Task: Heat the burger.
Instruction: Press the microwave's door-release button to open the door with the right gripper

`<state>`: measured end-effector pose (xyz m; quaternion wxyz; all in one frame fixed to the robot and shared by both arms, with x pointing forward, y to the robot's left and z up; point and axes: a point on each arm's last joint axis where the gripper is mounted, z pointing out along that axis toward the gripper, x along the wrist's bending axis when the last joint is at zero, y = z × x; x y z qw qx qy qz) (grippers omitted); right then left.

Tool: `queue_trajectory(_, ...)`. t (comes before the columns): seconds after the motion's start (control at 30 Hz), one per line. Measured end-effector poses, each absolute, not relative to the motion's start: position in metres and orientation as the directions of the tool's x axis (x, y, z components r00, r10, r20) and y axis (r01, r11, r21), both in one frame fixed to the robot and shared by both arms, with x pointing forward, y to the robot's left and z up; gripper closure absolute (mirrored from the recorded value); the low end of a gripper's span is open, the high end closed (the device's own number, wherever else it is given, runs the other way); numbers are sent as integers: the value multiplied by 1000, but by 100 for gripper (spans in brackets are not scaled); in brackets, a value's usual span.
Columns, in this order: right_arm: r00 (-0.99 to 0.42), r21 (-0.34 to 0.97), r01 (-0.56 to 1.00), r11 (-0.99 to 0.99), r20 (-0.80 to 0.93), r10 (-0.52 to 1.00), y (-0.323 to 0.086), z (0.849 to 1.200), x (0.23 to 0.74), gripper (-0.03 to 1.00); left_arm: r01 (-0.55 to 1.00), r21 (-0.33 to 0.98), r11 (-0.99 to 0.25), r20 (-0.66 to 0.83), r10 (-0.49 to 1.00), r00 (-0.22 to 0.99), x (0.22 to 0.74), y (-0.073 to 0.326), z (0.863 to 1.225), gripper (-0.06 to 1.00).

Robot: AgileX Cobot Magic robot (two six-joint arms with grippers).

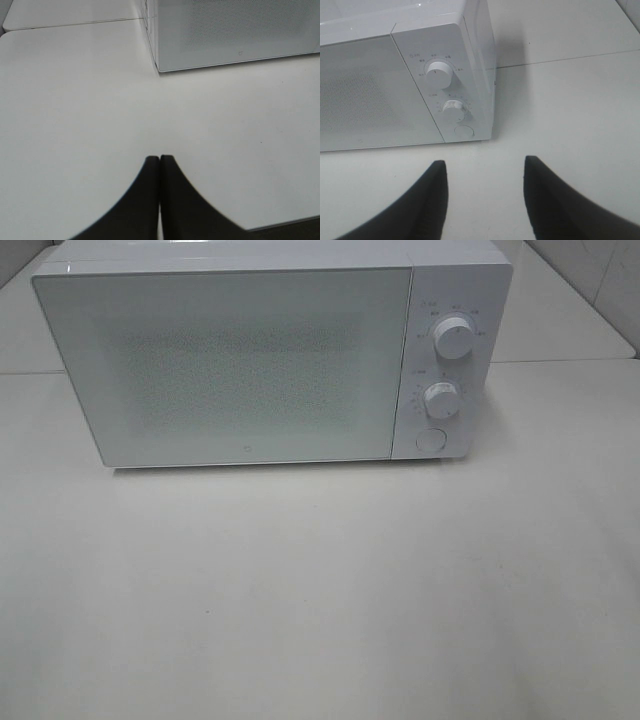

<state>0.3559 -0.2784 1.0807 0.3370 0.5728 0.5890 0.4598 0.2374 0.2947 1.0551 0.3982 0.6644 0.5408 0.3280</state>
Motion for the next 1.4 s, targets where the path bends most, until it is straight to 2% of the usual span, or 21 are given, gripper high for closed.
queue_trajectory(0.17, -119, 924, 375, -76, 129, 984, -273, 1074, 382, 53, 457, 884, -98, 5, 980, 200, 237, 295, 1055, 94)
queue_trajectory(0.53, -124, 916, 394, -71, 130, 984, -263, 1046, 437, 64, 457, 884, -98, 5, 980, 200, 237, 295, 1055, 94)
queue_trajectory(0.73, -126, 910, 409, -69, 132, 983, -257, 1020, 467, 76, 457, 884, -98, 5, 980, 200, 237, 295, 1055, 94)
queue_trajectory(0.77, -125, 903, 425, -67, 131, 983, -255, 1009, 476, 83, 457, 884, -98, 5, 980, 200, 237, 295, 1055, 94)
queue_trajectory(0.8, -125, 903, 425, -67, 131, 983, -255, 1009, 476, 83, 457, 884, -98, 5, 980, 200, 237, 295, 1055, 94)
queue_trajectory(0.83, -125, 899, 433, -65, 132, 983, -254, 1000, 483, 90, 457, 884, -98, 5, 980, 200, 237, 295, 1055, 94)
queue_trajectory(0.93, -124, 893, 446, -65, 133, 983, -252, 986, 492, 97, 457, 884, -98, 5, 980, 200, 237, 295, 1055, 94)
queue_trajectory(1.2, -128, 886, 459, -62, 135, 983, -248, 958, 508, 97, 457, 884, -98, 5, 980, 200, 237, 295, 1055, 94)
queue_trajectory(1.4, -183, 884, 465, -52, 154, 971, -242, 944, 513, 97, 457, 884, -98, 5, 980, 200, 237, 295, 1055, 94)
